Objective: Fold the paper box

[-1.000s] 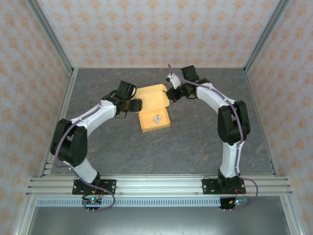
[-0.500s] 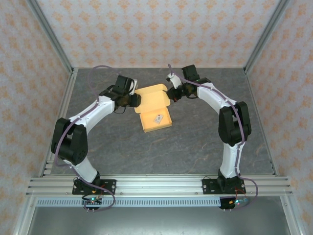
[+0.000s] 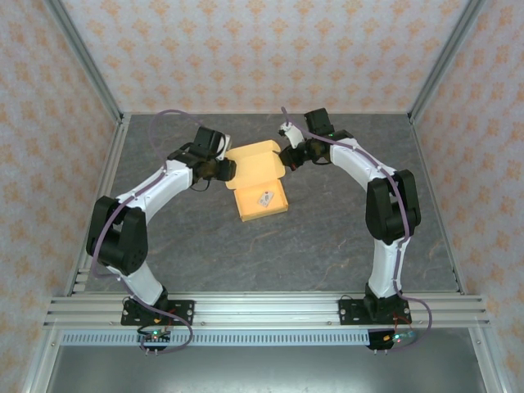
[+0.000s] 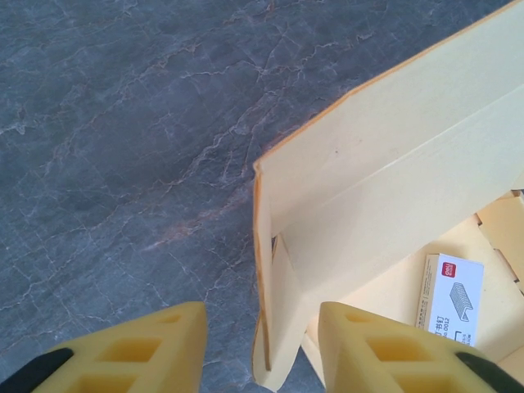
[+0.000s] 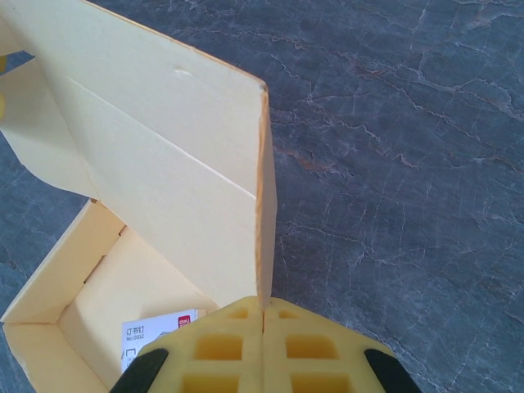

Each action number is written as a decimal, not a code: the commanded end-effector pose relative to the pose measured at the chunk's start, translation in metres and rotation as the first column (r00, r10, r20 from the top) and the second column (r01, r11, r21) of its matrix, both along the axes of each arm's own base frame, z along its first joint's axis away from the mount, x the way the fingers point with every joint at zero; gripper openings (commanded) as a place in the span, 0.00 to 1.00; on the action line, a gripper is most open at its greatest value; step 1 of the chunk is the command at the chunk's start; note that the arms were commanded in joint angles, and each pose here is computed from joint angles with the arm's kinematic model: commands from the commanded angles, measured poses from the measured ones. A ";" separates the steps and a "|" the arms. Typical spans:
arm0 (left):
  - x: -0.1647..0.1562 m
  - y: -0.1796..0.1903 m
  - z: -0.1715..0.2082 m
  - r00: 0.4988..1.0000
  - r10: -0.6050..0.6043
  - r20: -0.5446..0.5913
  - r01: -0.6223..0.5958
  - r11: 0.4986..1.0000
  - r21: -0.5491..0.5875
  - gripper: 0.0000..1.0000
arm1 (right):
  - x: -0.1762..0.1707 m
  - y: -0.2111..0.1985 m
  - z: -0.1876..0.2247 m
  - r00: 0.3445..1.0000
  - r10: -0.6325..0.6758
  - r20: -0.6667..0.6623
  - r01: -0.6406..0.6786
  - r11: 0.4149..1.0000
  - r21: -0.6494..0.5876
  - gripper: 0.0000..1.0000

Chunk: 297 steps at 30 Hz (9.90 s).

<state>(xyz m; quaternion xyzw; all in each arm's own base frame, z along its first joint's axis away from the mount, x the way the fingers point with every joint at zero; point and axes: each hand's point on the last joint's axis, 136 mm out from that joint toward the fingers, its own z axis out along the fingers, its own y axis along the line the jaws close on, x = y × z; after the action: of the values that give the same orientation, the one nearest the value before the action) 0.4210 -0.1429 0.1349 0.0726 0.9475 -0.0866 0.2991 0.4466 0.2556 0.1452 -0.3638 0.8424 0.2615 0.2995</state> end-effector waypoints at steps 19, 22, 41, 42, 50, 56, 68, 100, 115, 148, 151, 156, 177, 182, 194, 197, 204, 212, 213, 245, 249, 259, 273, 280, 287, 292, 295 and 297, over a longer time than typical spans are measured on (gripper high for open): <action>0.004 -0.003 -0.001 1.000 -0.012 -0.016 0.012 1.000 -0.023 0.12 | 0.003 0.000 0.025 0.998 -0.019 0.054 0.019 1.000 0.015 0.00; 0.006 -0.005 0.004 1.000 0.006 -0.003 -0.006 0.998 -0.055 0.07 | 0.007 -0.001 0.025 0.996 -0.069 0.052 0.068 0.998 0.008 0.00; 0.014 -0.015 0.029 0.919 0.311 0.243 -0.303 0.950 -0.070 0.00 | 0.013 0.015 0.043 0.834 -0.499 0.236 0.494 0.865 0.085 0.00; 0.013 -0.016 0.029 0.911 0.320 0.260 -0.314 0.947 -0.068 0.00 | 0.013 0.014 0.043 0.826 -0.510 0.241 0.500 0.860 0.105 0.00; 0.008 -0.009 0.041 0.837 0.397 0.376 -0.405 0.912 -0.061 0.00 | 0.009 0.010 0.040 0.792 -0.542 0.281 0.500 0.840 0.210 0.00; -0.006 -0.010 0.039 0.783 0.438 0.442 -0.459 0.886 -0.064 0.00 | -0.001 0.011 0.040 0.786 -0.551 0.281 0.489 0.831 0.264 0.00; -0.025 -0.014 0.022 0.723 0.455 0.521 -0.503 0.863 -0.056 0.00 | -0.017 0.010 0.024 0.769 -0.568 0.294 0.487 0.818 0.308 0.00; -0.066 -0.012 -0.038 0.680 0.459 0.572 -0.574 0.819 0.025 0.00 | -0.060 0.003 -0.021 0.729 -0.637 0.251 0.556 0.765 0.326 0.00; -0.082 0.002 -0.049 0.679 0.453 0.578 -0.587 0.808 0.055 0.00 | -0.075 0.002 -0.031 0.697 -0.672 0.252 0.588 0.736 0.336 0.00; -0.090 0.009 -0.058 0.672 0.456 0.584 -0.604 0.794 0.075 0.00 | -0.075 0.003 0.002 0.541 -0.836 0.090 0.791 0.542 0.282 0.00; -0.091 0.008 -0.057 0.674 0.455 0.582 -0.602 0.795 0.076 0.00 | -0.073 0.006 0.007 0.543 -0.837 0.069 0.792 0.538 0.287 0.00; -0.091 0.008 -0.056 0.678 0.450 0.581 -0.599 0.797 0.082 0.00 | -0.068 0.007 0.012 0.537 -0.843 0.030 0.803 0.522 0.289 0.00; -0.090 0.002 -0.049 0.687 0.444 0.575 -0.587 0.806 0.079 0.00 | -0.065 0.007 -0.005 0.477 -0.864 -0.160 0.867 0.434 0.243 0.00; -0.090 0.000 -0.050 0.690 0.440 0.575 -0.584 0.807 0.084 0.00 | -0.070 0.007 -0.015 0.462 -0.867 -0.187 0.877 0.415 0.242 0.00; -0.092 -0.001 -0.050 0.687 0.426 0.588 -0.586 0.803 0.103 0.00 | -0.077 0.006 -0.033 0.418 -0.875 -0.244 0.901 0.365 0.236 0.00; -0.093 -0.002 -0.052 0.688 0.421 0.591 -0.587 0.802 0.111 0.00 | -0.076 0.006 -0.028 0.411 -0.876 -0.251 0.904 0.355 0.240 0.00; -0.095 -0.003 -0.056 0.684 0.419 0.597 -0.590 0.799 0.117 0.00 | -0.082 0.010 -0.038 0.394 -0.875 -0.281 0.913 0.338 0.228 0.00; -0.100 0.002 -0.055 0.674 0.421 0.607 -0.597 0.794 0.113 0.00 | -0.088 0.001 -0.051 0.418 -0.881 -0.221 0.900 0.369 0.231 0.00; -0.101 0.002 -0.055 0.672 0.422 0.609 -0.599 0.793 0.111 0.00 | -0.088 0.000 -0.052 0.428 -0.881 -0.204 0.895 0.380 0.236 0.00; -0.114 0.001 -0.050 0.669 0.384 0.636 -0.599 0.785 0.157 0.20 | -0.093 0.005 -0.068 0.552 -0.830 -0.078 0.824 0.529 0.202 0.14; -0.116 0.000 -0.049 0.680 0.379 0.627 -0.587 0.795 0.156 0.33 | -0.094 0.006 -0.067 0.560 -0.825 -0.079 0.820 0.537 0.201 0.15; -0.127 0.003 -0.047 0.721 0.367 0.587 -0.546 0.823 0.157 0.51 | -0.094 0.007 -0.070 0.568 -0.819 -0.079 0.815 0.547 0.192 0.17; -0.143 -0.003 -0.060 0.841 0.277 0.466 -0.403 0.893 0.197 0.70 | -0.094 0.011 -0.067 0.581 -0.809 -0.084 0.806 0.558 0.196 0.18; -0.149 -0.009 -0.069 0.885 0.223 0.409 -0.327 0.922 0.205 0.76 | -0.096 0.011 -0.067 0.591 -0.802 -0.083 0.799 0.569 0.192 0.19; -0.157 -0.011 -0.061 0.910 0.177 0.374 -0.262 0.946 0.191 0.82 | -0.098 0.012 -0.068 0.602 -0.794 -0.085 0.792 0.580 0.190 0.20; -0.167 -0.023 -0.057 0.945 0.103 0.309 -0.159 0.974 0.161 0.84 | -0.098 0.012 -0.067 0.601 -0.795 -0.086 0.793 0.579 0.191 0.20; -0.177 -0.034 -0.052 0.969 0.016 0.248 -0.054 0.988 0.147 0.84 | -0.098 0.012 -0.067 0.602 -0.794 -0.085 0.792 0.580 0.191 0.20; -0.184 -0.037 -0.048 0.975 -0.025 0.222 -0.005 0.991 0.132 0.84 | -0.098 0.012 -0.067 0.602 -0.794 -0.084 0.792 0.580 0.191 0.20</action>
<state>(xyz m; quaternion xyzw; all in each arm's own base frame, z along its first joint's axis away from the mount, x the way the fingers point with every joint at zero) 0.2534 -0.1754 0.0908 0.0502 0.8978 -0.0056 0.4375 0.3505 0.2736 0.0857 0.0897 0.8760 0.2011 0.4291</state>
